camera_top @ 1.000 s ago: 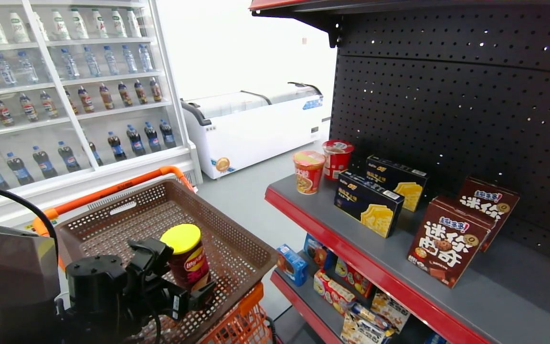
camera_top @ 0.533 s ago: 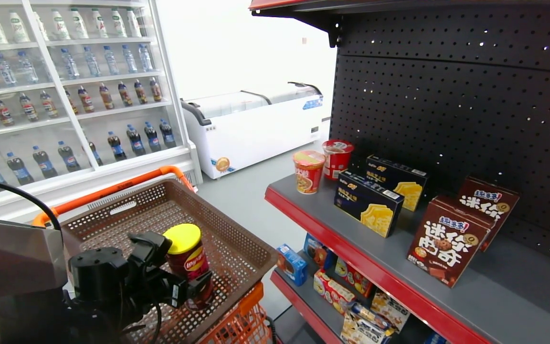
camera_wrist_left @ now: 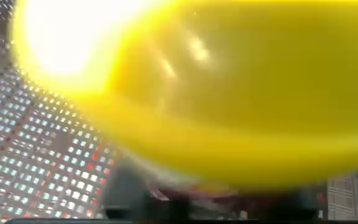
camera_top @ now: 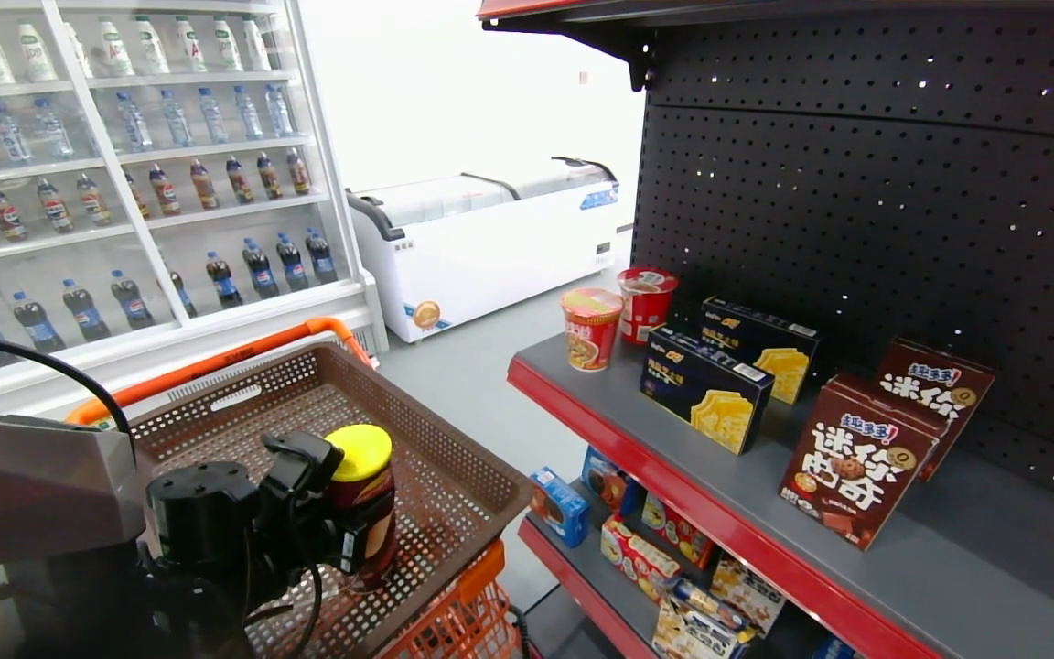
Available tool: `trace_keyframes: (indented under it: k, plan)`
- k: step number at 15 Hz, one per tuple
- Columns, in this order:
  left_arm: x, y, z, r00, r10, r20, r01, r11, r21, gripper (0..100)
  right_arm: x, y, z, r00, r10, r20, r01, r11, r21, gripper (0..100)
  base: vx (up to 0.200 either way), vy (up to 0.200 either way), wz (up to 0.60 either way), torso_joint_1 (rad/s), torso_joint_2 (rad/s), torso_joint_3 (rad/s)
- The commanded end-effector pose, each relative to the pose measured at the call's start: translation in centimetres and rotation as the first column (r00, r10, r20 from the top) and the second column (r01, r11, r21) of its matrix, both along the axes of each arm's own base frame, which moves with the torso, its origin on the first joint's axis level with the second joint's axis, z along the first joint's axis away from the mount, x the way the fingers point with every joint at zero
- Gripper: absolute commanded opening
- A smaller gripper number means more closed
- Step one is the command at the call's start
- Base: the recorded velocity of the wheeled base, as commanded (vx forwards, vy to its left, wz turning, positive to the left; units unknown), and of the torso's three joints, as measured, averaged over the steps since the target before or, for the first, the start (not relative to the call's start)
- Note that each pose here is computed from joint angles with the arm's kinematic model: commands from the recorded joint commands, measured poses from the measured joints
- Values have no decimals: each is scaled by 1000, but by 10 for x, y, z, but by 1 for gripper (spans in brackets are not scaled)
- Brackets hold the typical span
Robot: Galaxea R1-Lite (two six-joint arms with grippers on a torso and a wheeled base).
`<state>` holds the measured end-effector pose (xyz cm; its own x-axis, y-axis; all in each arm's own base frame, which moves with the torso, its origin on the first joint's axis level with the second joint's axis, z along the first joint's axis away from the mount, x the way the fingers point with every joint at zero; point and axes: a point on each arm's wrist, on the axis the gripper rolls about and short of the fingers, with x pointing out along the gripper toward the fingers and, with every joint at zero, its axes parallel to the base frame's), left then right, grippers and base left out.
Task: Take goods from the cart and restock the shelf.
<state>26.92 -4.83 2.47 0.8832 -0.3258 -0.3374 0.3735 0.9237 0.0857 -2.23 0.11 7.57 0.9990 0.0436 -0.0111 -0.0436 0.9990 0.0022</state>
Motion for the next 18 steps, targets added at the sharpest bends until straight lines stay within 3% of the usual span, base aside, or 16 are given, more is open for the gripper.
trace_keyframes:
  k: [1,3,6,7,9,10,11,14,16,18]
  plan:
    - [-8,4,16,999,27,42,-27,1000,-6,0,0,0,0,1000,1,0,-1,1000,0,100,0,0,0,0,0,0]
    - [-14,14,26,994,80,68,-80,997,-2,0,0,0,0,1000,1,0,-1,1000,0,100,0,0,0,0,0,0]
    - [-35,26,77,988,136,79,-132,990,-47,0,0,0,0,1000,1,0,-1,1000,0,100,0,0,0,0,0,0]
    - [-47,29,99,985,147,88,-144,989,-47,0,0,0,0,1000,1,0,-1,1000,0,100,0,0,0,0,0,0]
    - [-76,31,119,988,143,55,-141,989,-42,0,0,0,0,1000,1,0,-1,1000,0,100,0,0,0,0,0,0]
    - [-97,33,121,989,147,10,-146,989,-29,0,0,0,0,1000,1,0,-1,1000,0,100,0,0,0,0,0,0]
    - [-108,33,123,989,149,9,-149,989,-26,0,0,0,0,1000,1,-1,-1,1000,0,100,0,0,0,0,0,0]
    - [-160,37,126,984,160,73,-159,987,-26,0,0,0,0,1000,1,0,-1,1000,0,100,0,0,0,0,0,0]
    - [-189,39,114,981,153,119,-152,988,-19,0,0,0,0,1000,1,0,-1,1000,0,100,0,0,0,0,0,0]
    - [-214,42,108,961,182,206,-177,983,-44,0,0,0,0,1000,1,0,-1,1000,0,100,0,0,0,0,0,0]
